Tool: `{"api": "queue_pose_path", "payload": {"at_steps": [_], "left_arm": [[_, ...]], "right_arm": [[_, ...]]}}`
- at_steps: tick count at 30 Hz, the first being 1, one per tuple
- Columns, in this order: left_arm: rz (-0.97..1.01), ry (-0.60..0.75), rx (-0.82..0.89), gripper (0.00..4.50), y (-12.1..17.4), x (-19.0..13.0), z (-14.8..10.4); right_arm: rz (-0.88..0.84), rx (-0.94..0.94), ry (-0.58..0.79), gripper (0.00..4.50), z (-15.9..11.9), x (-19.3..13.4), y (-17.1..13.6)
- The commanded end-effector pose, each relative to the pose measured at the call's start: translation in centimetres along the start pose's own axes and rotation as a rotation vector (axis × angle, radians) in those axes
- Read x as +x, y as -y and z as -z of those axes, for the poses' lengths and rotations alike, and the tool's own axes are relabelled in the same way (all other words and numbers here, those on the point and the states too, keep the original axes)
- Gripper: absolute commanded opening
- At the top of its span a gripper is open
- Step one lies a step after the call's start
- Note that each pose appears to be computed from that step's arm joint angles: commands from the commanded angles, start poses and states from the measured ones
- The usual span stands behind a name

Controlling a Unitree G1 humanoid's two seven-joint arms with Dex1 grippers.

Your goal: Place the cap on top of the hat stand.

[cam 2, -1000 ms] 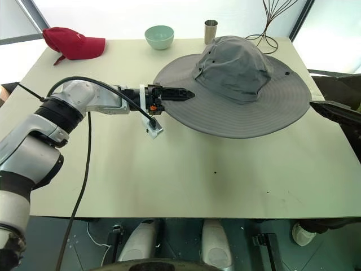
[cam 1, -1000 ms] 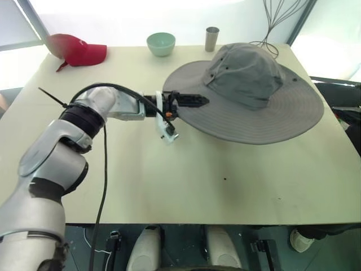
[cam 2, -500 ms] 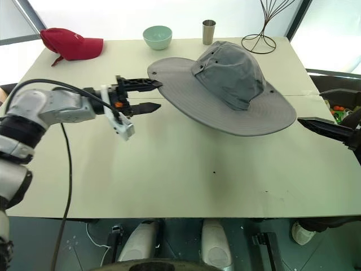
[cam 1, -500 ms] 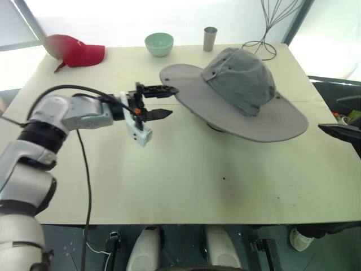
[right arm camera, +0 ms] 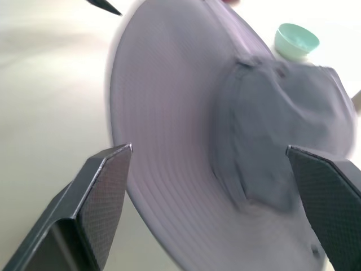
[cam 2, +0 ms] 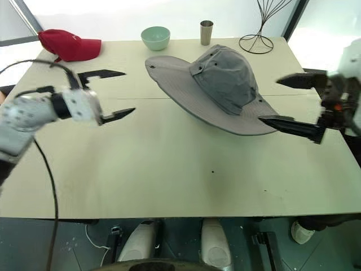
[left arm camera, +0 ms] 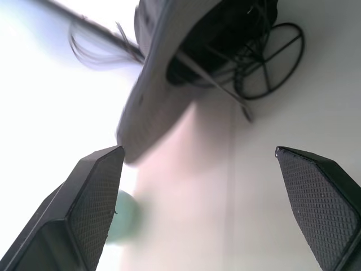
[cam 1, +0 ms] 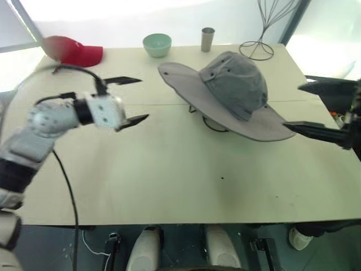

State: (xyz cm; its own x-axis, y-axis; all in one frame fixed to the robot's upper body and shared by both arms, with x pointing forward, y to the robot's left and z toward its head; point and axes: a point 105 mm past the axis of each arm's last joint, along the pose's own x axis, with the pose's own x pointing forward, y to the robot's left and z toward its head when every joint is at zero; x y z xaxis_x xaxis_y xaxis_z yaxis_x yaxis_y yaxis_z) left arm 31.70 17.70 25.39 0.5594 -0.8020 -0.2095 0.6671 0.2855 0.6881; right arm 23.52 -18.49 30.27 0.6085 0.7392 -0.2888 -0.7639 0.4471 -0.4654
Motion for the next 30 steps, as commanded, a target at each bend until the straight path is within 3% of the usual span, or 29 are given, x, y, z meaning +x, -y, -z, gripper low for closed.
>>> {"api": "queue_pose_path", "payload": {"at_steps": [1, 4, 8, 16, 19, 26, 30], "left_arm": [[0.204, 0.072, -0.343, 4.45, 1.0, -2.9, -3.0], [0.299, 0.095, -0.499, 4.45, 1.1, -4.7, -4.0], [0.281, 0.09, -0.497, 4.45, 0.3, -4.8, -4.0], [0.299, 0.103, -0.509, 4.45, 0.1, -4.6, -4.5], [0.283, 0.105, -0.507, 4.5, -0.3, -4.7, -4.5], [0.273, 0.11, -0.507, 4.5, -0.7, -4.6, -4.5], [0.272, 0.112, -0.509, 4.5, -0.7, -4.4, -4.4]], "right_arm": [[-0.047, -0.041, -0.01, 4.5, -0.5, 2.2, -2.3], [-0.071, -0.101, -0.068, 4.5, 0.4, 3.7, -3.6], [-0.019, -0.177, -0.139, 4.5, 1.9, 5.4, -3.7], [0.248, -0.26, -0.126, 4.5, 3.4, 10.3, -1.5], [0.297, -0.404, -0.133, 3.67, 4.1, 11.4, -1.9], [0.348, -0.692, -0.178, 0.12, 4.8, 11.0, -1.4], [0.365, -0.912, -0.21, 0.05, 5.0, 10.5, -0.9]]}}
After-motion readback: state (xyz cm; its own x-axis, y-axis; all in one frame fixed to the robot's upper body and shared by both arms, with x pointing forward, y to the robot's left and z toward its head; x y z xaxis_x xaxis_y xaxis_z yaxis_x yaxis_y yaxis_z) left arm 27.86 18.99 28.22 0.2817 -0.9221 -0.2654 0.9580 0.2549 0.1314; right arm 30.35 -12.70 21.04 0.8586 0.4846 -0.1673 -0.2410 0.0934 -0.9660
